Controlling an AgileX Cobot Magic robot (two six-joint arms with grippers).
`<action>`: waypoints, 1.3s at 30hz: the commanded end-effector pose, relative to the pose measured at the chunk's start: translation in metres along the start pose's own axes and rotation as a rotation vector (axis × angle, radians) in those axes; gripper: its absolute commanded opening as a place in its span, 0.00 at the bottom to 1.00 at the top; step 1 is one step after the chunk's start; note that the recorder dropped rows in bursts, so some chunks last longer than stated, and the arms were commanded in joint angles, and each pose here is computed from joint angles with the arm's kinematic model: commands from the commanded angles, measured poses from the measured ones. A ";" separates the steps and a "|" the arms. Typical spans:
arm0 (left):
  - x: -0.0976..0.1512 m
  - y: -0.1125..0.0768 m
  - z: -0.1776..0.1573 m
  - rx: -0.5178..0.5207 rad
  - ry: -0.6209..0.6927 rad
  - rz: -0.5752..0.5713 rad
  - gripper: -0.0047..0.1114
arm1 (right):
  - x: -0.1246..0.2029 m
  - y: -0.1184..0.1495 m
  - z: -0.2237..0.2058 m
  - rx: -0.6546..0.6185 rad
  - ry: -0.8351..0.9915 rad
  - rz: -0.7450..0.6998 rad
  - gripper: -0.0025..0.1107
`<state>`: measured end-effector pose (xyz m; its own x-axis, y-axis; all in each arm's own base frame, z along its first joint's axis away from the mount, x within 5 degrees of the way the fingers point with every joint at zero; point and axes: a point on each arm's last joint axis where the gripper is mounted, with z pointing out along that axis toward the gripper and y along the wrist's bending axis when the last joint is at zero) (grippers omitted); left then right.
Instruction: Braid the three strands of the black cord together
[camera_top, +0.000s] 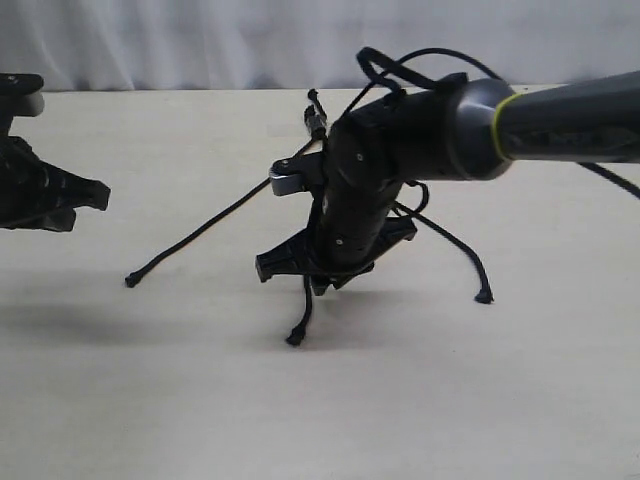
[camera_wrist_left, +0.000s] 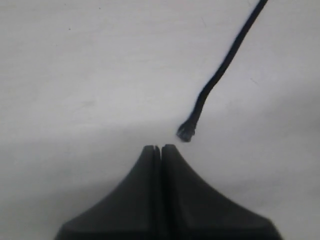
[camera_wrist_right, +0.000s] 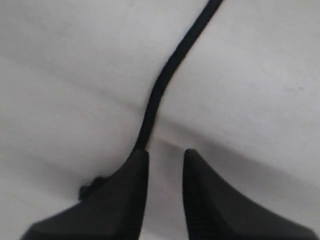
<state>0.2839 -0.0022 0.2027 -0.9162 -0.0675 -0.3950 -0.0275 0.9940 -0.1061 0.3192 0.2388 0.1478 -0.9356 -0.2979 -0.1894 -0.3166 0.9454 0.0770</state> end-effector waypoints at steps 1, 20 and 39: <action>-0.007 0.002 0.003 -0.017 -0.048 0.021 0.04 | -0.014 0.005 0.011 0.028 0.043 0.029 0.42; -0.001 0.004 0.049 0.001 0.060 0.046 0.20 | -0.010 -0.012 0.036 0.085 0.161 -0.017 0.06; 0.007 -0.007 0.118 0.208 0.136 0.174 0.38 | -0.033 -0.055 0.009 -0.107 0.064 0.111 0.06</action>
<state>0.3227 -0.0159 0.1027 -0.9300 0.1216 -0.3468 0.1977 0.9611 -0.1931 0.3668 0.1972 0.1380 -0.9734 -0.2134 -0.0837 -0.2253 0.9578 0.1786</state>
